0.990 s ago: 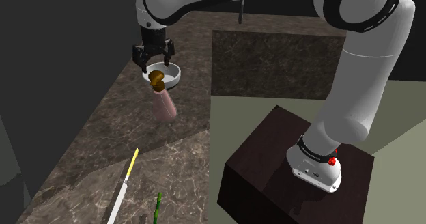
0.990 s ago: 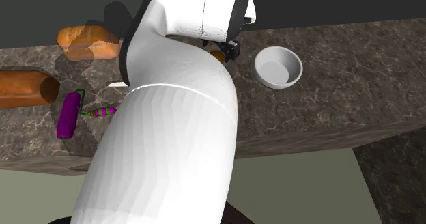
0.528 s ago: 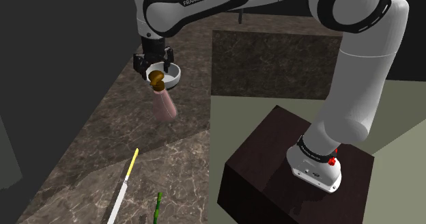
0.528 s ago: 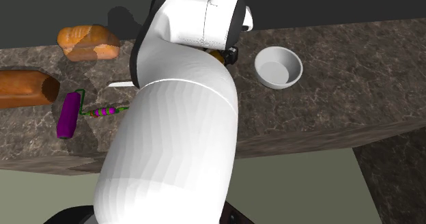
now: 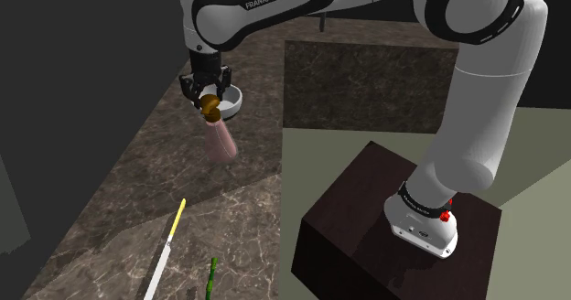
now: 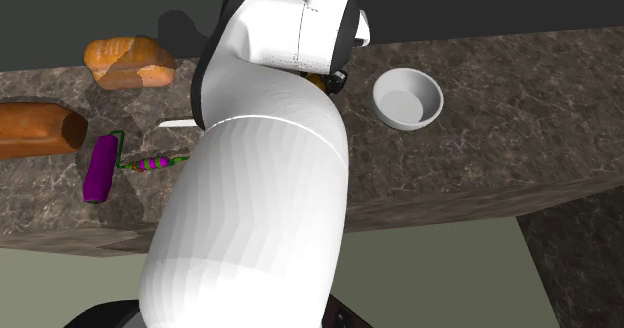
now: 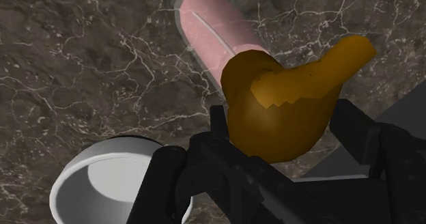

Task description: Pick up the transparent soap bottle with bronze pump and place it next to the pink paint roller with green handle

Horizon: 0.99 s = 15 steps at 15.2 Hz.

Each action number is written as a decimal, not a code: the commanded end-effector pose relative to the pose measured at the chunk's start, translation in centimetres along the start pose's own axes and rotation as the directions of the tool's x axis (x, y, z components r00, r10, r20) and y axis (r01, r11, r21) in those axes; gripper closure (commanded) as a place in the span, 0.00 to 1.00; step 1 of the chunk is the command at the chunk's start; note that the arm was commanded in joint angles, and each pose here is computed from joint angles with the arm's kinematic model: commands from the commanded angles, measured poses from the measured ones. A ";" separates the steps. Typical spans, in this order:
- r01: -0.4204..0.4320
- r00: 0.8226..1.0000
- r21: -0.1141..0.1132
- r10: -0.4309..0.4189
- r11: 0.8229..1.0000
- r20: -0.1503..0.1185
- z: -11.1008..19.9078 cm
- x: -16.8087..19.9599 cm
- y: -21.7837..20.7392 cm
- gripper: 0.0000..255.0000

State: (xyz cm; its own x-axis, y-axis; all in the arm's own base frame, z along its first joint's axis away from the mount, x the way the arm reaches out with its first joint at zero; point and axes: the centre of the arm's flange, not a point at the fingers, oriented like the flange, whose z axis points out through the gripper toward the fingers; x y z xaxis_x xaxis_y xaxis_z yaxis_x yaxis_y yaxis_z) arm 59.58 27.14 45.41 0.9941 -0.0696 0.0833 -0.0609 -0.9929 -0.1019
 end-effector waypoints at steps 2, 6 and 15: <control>0.000 1.000 0.000 0.000 1.000 0.000 0.0 0.0 0.0 1.00; 0.000 1.000 0.000 0.000 1.000 0.000 0.0 0.0 0.0 1.00; 0.000 1.000 0.000 0.000 1.000 0.000 -3.6 0.3 -0.4 1.00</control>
State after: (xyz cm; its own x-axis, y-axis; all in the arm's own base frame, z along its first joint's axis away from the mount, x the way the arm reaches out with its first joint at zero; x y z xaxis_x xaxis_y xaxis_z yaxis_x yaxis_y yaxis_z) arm 59.59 27.15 48.44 0.9941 -0.0696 0.0828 -0.0611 -0.9929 -0.1018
